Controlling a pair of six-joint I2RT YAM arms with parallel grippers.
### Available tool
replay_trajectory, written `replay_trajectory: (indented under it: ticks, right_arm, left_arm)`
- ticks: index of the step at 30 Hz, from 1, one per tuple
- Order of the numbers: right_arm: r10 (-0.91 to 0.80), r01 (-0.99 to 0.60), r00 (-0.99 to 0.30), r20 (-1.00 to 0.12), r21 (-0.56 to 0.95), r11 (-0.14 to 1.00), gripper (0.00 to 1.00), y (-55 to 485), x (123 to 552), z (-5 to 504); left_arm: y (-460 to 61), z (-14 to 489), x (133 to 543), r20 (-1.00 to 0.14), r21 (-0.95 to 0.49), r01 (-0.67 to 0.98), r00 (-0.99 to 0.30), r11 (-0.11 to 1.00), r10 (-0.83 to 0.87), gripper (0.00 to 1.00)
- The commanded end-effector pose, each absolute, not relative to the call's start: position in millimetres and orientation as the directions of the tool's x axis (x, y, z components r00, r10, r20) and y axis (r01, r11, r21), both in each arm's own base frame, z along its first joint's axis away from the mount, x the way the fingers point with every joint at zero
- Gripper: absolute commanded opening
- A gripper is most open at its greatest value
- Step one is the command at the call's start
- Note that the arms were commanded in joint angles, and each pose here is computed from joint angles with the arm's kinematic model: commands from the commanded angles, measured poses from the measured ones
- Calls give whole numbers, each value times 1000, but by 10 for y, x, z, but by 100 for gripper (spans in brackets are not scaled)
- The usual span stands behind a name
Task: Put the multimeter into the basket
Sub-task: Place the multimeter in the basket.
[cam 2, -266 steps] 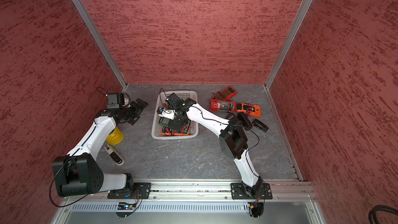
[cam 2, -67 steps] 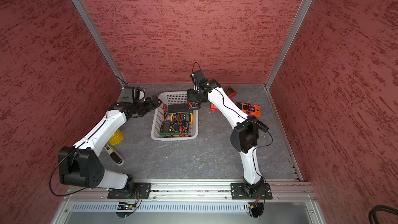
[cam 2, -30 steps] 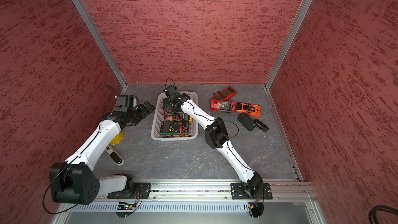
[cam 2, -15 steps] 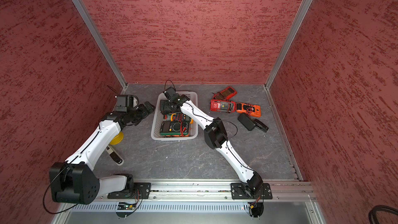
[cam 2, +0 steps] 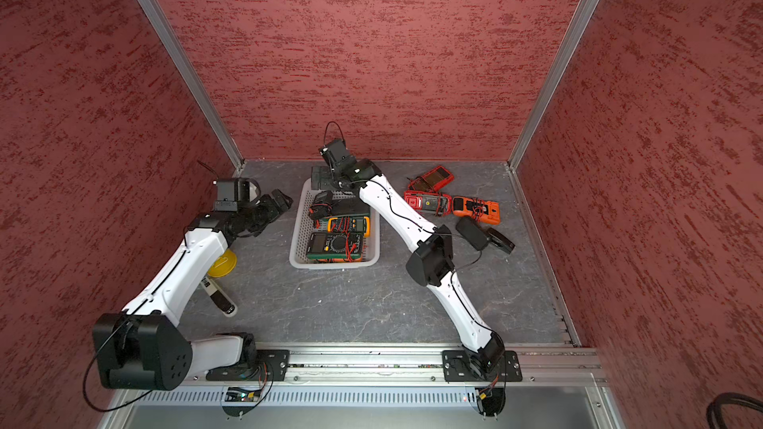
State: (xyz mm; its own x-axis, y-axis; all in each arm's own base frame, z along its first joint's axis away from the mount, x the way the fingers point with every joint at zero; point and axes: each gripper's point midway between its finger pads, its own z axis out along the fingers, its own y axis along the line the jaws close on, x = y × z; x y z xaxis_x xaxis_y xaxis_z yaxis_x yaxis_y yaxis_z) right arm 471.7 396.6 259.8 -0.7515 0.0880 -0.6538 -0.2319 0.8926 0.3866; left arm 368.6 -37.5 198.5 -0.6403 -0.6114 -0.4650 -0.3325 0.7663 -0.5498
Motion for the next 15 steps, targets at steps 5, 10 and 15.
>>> replay_trajectory:
  ticks: [5, 10, 15]
  right_arm:
    - [118, -35, -760, -639, 222, 974, 99, 2619, 4610, 2838]
    - [243, 119, -788, -566, 248, 961, 99, 1659, 4404, 2654]
    - [438, 300, -799, -411, 359, 884, 99, 667, 4078, 2176]
  left_arm:
    - [-434, 2207, 3865, -531, -557, -231, -639, 798, -556, 100]
    - [-551, 2277, 3949, -580, -513, -173, -651, 841, -489, 100]
    - [-788, 2306, 4023, -618, -466, -108, -670, 878, -410, 100]
